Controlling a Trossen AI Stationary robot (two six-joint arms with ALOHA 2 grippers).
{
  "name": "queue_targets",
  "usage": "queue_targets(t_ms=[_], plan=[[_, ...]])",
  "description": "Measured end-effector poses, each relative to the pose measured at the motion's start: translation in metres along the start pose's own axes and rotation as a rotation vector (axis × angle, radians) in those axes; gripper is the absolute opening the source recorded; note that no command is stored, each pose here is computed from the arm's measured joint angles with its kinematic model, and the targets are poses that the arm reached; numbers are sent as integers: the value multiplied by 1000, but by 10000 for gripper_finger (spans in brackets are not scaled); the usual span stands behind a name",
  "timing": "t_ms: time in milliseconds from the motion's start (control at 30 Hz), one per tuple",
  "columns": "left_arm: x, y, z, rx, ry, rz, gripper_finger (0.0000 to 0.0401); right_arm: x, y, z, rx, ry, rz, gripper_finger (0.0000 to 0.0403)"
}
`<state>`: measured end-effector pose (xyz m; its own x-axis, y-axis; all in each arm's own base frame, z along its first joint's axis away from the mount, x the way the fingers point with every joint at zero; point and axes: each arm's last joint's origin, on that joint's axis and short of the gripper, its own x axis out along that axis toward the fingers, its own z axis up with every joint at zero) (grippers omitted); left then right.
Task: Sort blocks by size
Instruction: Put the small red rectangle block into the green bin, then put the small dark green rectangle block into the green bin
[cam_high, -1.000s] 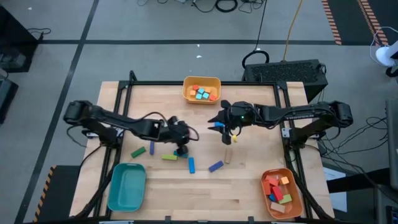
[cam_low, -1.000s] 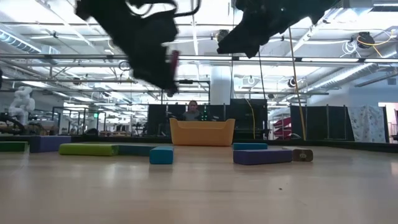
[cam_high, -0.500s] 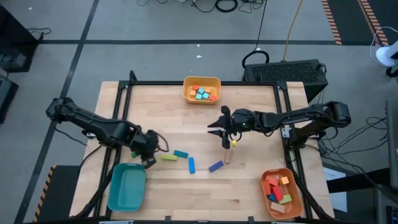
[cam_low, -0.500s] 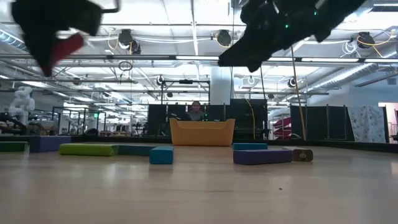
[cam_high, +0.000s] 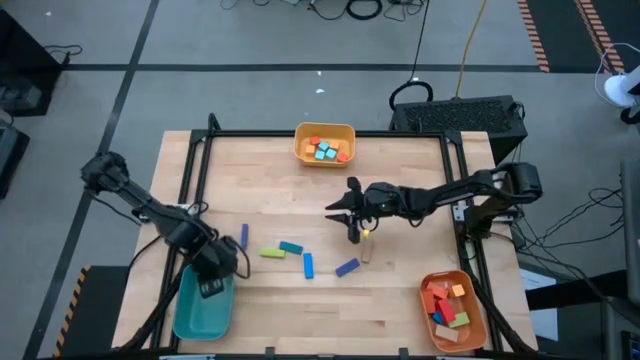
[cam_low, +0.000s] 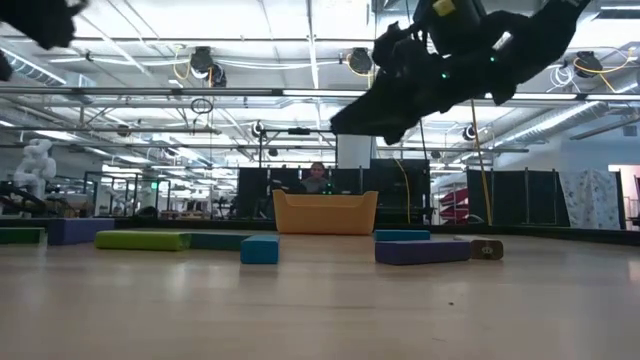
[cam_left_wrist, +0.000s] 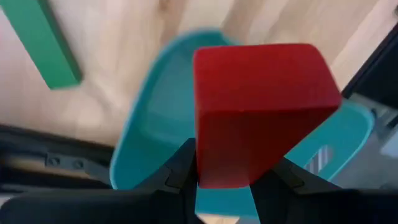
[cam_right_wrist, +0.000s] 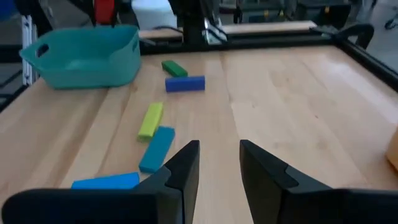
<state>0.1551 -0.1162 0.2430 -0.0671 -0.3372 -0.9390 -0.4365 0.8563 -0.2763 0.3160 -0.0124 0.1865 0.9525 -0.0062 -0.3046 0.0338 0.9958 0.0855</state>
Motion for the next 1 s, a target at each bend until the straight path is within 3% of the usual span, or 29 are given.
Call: queue_targets(t_ms=[133,267,467,600,1000], plan=[[11,-8,-5,6,55,37,110,11,5,-2,20,-89,68,98],[25,-14,-8,1,87,93,119,29,8,-10,41,-58,82,98],[42,-21,-8,13,118,174,215,53,14,-11,34,-25,94,98],[51,-22,-7,22,134,217,256,58,18,-8,19,-5,100,98],[49,-21,-7,113,141,210,269,58,18,-7,17,-2,101,98]])
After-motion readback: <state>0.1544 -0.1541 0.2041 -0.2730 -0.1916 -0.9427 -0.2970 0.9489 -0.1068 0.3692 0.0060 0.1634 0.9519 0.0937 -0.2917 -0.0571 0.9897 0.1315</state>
